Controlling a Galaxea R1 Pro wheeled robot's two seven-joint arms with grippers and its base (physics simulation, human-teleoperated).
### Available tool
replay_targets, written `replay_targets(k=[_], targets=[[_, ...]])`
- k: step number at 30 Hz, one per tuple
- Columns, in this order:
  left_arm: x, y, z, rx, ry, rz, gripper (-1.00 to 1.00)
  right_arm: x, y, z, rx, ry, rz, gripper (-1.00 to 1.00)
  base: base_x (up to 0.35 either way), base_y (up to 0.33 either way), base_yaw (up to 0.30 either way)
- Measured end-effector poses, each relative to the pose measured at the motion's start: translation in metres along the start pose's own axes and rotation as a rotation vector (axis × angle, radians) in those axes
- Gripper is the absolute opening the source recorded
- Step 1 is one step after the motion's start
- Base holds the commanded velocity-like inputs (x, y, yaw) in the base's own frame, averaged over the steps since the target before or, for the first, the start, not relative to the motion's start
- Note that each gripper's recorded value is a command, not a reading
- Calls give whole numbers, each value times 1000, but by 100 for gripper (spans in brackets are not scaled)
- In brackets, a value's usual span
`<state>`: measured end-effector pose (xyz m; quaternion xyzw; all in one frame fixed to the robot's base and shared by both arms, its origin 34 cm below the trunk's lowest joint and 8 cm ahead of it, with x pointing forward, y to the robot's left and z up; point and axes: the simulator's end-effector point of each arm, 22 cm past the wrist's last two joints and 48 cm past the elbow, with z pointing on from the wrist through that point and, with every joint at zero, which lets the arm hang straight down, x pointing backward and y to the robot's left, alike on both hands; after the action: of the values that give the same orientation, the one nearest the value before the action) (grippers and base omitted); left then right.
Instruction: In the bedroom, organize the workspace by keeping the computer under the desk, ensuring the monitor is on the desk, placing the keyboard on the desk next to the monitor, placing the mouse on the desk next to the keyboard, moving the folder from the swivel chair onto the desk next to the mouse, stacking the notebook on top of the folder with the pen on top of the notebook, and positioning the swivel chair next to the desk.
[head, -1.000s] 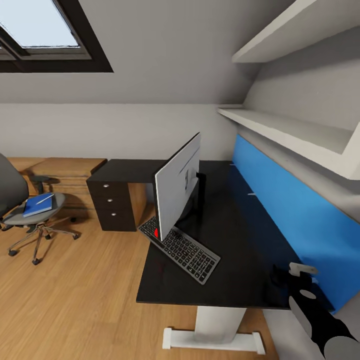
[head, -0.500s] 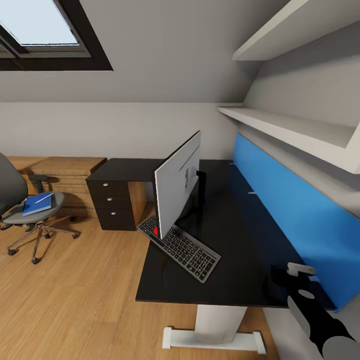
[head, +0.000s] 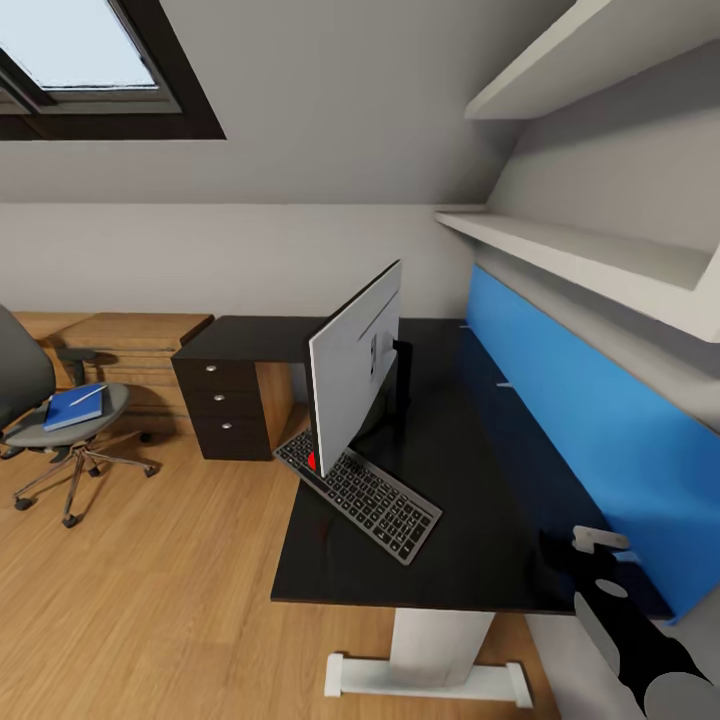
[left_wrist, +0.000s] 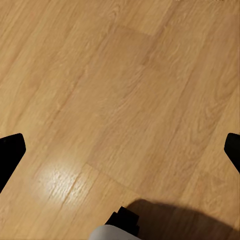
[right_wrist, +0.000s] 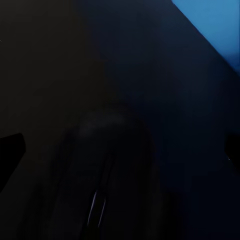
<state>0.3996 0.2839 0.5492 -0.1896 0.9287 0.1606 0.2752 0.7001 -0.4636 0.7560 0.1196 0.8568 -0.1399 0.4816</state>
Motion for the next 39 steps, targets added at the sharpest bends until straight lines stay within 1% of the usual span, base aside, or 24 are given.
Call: replay_targets(k=[2,5,7,8,9,11,13,15,17,18,20,21,22,24,26,28,29,30,32,34,36,37,38,39], targets=[[-2,-3,3,5,-5,-5,100,3,1,2,0,2,0,100,0,0,0],[-13,-13,5,21,-23,-22,100,4,1,2,0,2,0,100,0,0,0],[-23,-22,5,40,-21,-29,100,5,1,2,0,3,0,100,0,0,0],[-28,-30,6,54,-2,-24,100,5,1,2,0,3,0,100,0,0,0],[-31,-40,6,76,48,-14,100,5,1,2,0,3,1,100,0,0,0],[-39,-46,7,93,109,-28,100,4,1,2,0,3,0,100,0,0,0],[-58,-48,9,110,155,-74,100,4,1,2,0,3,0,100,0,0,0],[-82,-45,11,123,167,-112,100,5,1,2,0,5,0,100,0,0,0],[-107,-45,10,139,157,-149,100,5,2,2,-1,6,0,100,0,0,0],[-114,-45,10,143,153,-160,100,5,2,2,-2,7,0,100,0,0,0],[-141,-46,6,162,130,-197,100,5,2,2,-2,7,0,100,0,0,0],[-149,-46,5,169,123,-206,100,5,2,2,-2,7,0,100,0,0,0],[-166,-49,1,186,104,-219,100,5,2,2,-2,7,0,100,0,0,0],[-210,-58,-15,238,51,-241,100,5,2,2,-2,8,0,100,0,0,0],[-255,-66,-38,296,-6,-258,100,5,2,2,-2,8,0,100,0,0,0],[-285,-69,-57,337,-45,-277,100,5,2,2,-2,9,0,100,0,0,0],[-293,-70,-63,351,-56,-286,100,5,2,2,-2,9,0,100,0,0,0],[-305,-72,-72,376,-68,-304,100,5,2,2,-2,9,0,100,0,0,0],[-312,-75,-79,406,-66,-330,100,6,2,2,-2,9,0,100,0,0,0],[-307,-74,-76,410,-46,-342,100,6,2,2,-2,10,0,100,0,0,0],[-306,-63,-69,392,-37,-352,100,6,2,2,-2,10,1,100,0,0,0],[-307,-51,-64,374,-39,-359,100,7,2,2,-2,15,1,100,0,0,0],[-308,-46,-61,366,-40,-363,100,8,2,2,-3,20,1,100,0,0,0],[-310,-38,-58,354,-43,-366,100,11,2,2,-4,35,1,100,0,0,0]])
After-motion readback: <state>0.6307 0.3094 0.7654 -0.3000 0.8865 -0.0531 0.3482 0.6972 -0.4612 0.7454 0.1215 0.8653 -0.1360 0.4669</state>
